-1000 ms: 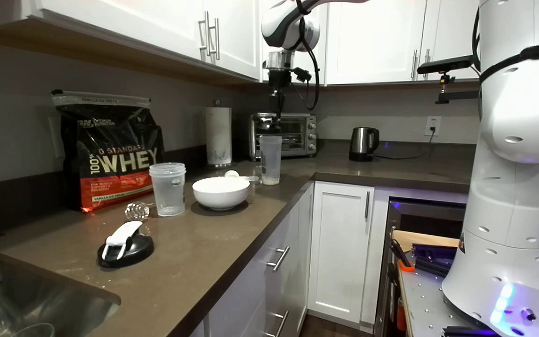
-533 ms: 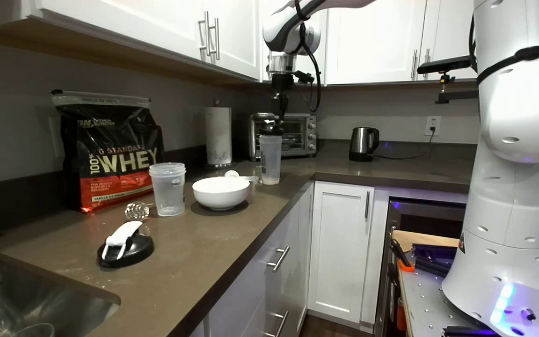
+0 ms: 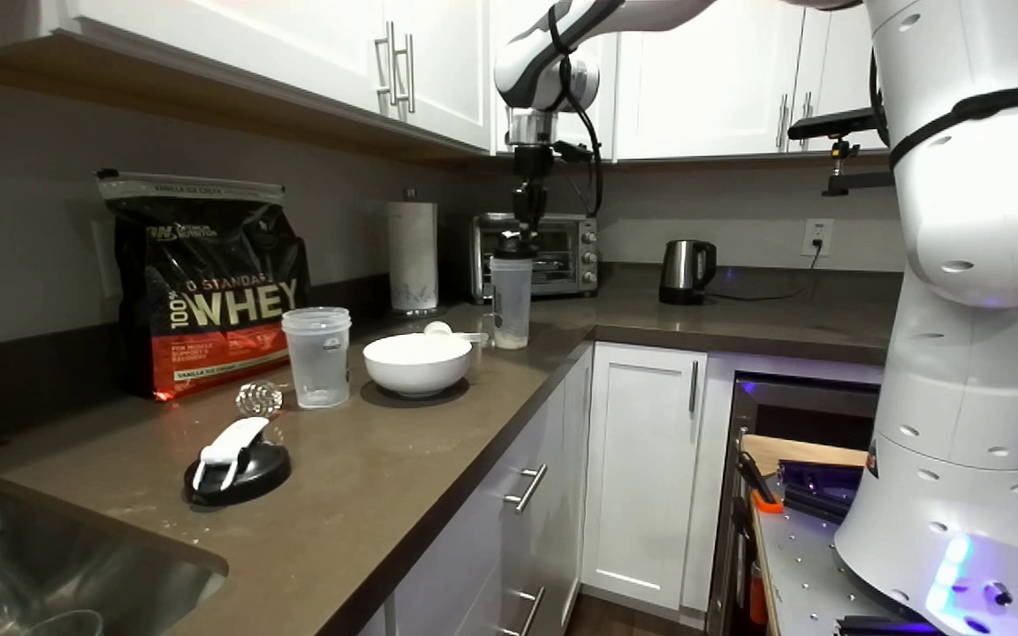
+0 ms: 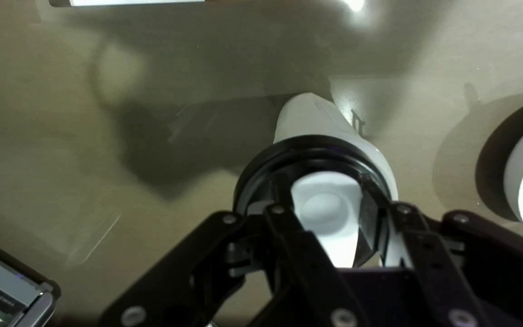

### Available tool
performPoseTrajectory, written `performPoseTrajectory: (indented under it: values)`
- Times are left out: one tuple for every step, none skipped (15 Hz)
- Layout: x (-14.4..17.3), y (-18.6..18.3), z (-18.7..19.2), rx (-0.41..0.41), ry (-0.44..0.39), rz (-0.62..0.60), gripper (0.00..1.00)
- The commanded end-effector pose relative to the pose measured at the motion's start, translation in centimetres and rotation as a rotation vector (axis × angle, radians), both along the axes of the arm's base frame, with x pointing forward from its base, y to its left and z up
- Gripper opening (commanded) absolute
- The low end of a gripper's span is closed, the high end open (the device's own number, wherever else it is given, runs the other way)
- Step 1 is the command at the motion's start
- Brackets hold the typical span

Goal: Pick up the black lid on the left and place it on top of the bottle on the right

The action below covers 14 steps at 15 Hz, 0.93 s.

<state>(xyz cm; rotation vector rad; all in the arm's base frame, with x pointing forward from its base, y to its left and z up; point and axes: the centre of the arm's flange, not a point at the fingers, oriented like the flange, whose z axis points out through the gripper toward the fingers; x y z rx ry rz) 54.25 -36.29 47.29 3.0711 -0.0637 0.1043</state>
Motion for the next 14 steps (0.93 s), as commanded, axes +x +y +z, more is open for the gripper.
performPoseTrajectory:
  values:
    - [1.0,-0.3,1.0,0.046,-0.003,-0.028,0.13]
    - [1.0,-0.2,1.1,0.052,-0.004,-0.028,0.13]
    - [0.9,-0.1,1.3,0.056,-0.005,-0.029,0.13]
    - [0.9,-0.1,1.5,0.064,-0.004,-0.03,0.13]
    - [0.9,-0.1,1.6,0.07,-0.003,-0.032,0.13]
    - [0.8,-0.1,1.6,0.076,-0.002,-0.035,0.13]
    - [0.7,-0.1,1.6,0.082,0.001,-0.037,0.13]
    - [0.7,0.0,1.5,0.09,0.005,-0.039,0.13]
    - [0.6,0.0,1.4,0.094,0.007,-0.041,0.13]
    - [0.6,0.1,1.2,0.099,0.01,-0.042,0.13]
    - [0.5,0.1,1.0,0.106,0.013,-0.043,0.13]
    - [0.5,0.2,0.8,0.115,0.017,-0.044,0.13]
    - [0.5,0.2,0.7,0.118,0.02,-0.044,0.13]
    - [0.5,0.2,0.5,0.116,0.02,-0.045,0.13]
